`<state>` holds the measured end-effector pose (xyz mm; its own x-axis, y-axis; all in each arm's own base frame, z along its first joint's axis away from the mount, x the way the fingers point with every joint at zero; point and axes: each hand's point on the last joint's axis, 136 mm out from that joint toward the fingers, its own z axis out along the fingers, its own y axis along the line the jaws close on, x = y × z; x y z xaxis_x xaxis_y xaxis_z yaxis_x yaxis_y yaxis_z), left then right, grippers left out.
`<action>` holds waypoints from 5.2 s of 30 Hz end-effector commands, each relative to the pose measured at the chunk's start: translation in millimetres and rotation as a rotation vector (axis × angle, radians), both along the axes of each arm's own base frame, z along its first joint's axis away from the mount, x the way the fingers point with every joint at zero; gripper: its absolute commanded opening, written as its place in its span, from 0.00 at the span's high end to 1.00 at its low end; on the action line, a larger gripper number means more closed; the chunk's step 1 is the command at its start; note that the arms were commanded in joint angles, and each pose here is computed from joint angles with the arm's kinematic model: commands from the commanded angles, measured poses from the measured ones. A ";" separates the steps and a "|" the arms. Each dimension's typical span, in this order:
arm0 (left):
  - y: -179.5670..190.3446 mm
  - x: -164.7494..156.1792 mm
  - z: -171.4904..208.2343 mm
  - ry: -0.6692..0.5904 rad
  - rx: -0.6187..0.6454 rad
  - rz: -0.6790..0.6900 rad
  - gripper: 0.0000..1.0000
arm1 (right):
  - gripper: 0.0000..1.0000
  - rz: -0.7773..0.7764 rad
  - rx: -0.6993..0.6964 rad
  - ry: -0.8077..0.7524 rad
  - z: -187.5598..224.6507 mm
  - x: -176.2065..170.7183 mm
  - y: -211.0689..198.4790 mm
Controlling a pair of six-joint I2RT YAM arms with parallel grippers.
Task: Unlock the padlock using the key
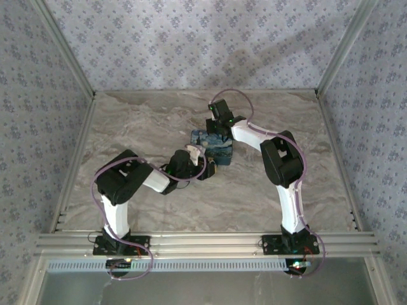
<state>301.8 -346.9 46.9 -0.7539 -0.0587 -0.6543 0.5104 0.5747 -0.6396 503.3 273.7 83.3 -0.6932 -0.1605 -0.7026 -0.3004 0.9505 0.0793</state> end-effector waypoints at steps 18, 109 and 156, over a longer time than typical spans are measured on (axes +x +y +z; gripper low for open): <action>33.0 21.7 -36.6 0.016 0.337 0.370 0.34 | 1.00 0.026 -0.061 0.142 -35.1 -36.2 -7.6; -29.5 2.5 0.8 -0.004 -0.007 -0.019 0.49 | 1.00 -0.358 -0.156 0.215 -26.6 -81.5 -121.3; -2.2 28.6 -20.0 0.038 -0.066 0.215 0.77 | 1.00 -0.304 -0.097 0.225 -29.9 -87.1 -97.4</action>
<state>341.6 -355.0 46.3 -0.6964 -0.3143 -0.6451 0.3838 0.5964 -0.7050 419.9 176.2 52.5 -0.8503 0.0057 -0.5263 0.0068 1.0000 -0.0002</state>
